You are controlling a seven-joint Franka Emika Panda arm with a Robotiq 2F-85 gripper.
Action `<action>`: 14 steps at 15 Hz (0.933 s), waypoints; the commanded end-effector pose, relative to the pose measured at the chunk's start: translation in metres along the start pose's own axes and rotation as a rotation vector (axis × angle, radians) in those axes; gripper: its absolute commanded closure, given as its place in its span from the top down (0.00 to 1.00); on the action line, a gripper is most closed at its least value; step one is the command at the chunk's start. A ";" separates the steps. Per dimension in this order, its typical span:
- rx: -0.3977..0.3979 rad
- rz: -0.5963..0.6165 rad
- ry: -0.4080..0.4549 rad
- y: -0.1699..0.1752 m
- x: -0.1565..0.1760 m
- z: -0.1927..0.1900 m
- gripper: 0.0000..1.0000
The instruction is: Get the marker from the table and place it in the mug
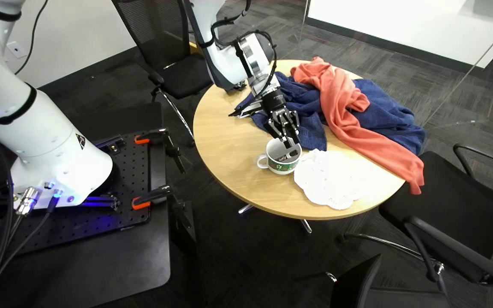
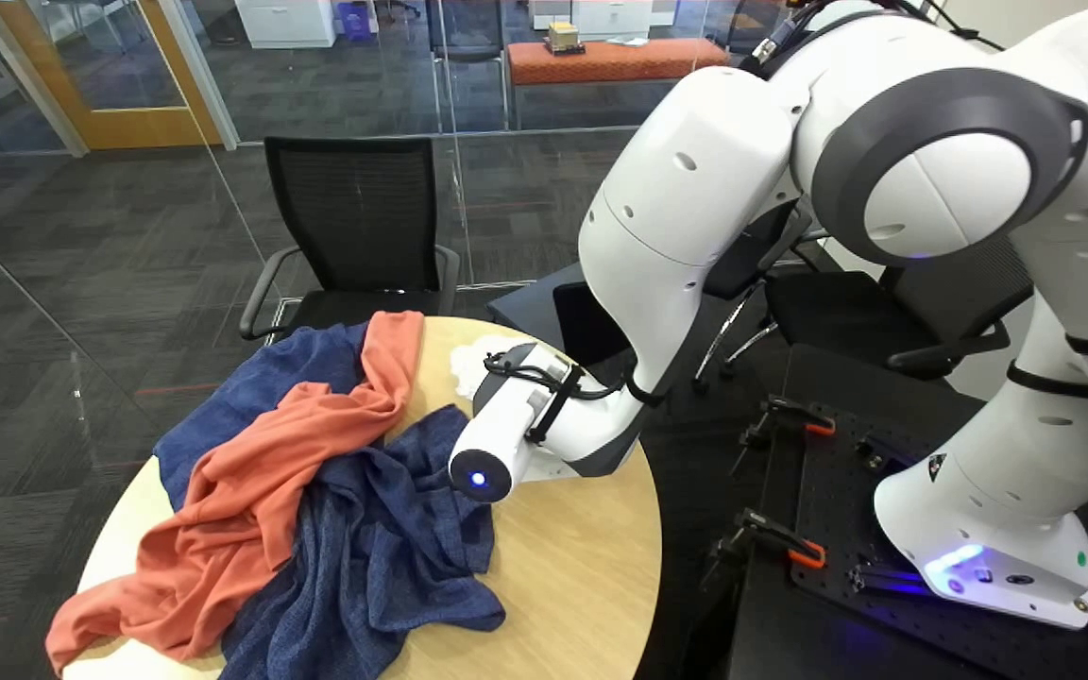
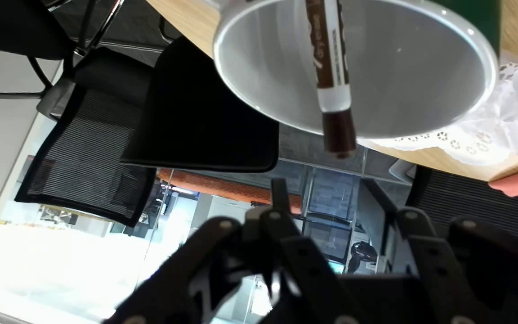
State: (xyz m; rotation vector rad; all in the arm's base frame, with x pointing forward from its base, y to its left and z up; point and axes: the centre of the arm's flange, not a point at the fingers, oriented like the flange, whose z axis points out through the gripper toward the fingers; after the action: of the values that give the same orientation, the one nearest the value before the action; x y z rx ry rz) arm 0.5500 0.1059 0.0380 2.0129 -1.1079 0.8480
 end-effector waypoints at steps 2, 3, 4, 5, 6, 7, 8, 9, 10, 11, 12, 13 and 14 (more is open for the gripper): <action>0.009 0.052 0.004 0.000 0.016 -0.012 0.83; 0.015 0.060 0.005 0.000 0.021 -0.016 0.90; 0.023 0.074 0.008 0.002 0.029 -0.021 0.99; 0.029 0.088 0.008 0.002 0.036 -0.026 1.00; 0.037 0.107 0.006 0.003 0.046 -0.032 1.00; 0.044 0.126 0.006 0.003 0.054 -0.037 1.00; 0.054 0.139 0.007 0.003 0.062 -0.042 1.00; 0.062 0.150 0.007 0.004 0.070 -0.047 1.00; 0.070 0.162 0.008 0.005 0.078 -0.052 1.00; 0.077 0.167 0.004 0.005 0.084 -0.056 1.00; 0.084 0.169 0.003 0.006 0.089 -0.059 1.00; 0.076 0.137 0.018 -0.012 0.076 -0.048 1.00; 0.080 0.141 0.019 -0.012 0.080 -0.051 1.00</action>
State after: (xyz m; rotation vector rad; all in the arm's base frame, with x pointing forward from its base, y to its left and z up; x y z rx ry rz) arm 0.5831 0.1171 0.1268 2.0058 -1.2342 0.9953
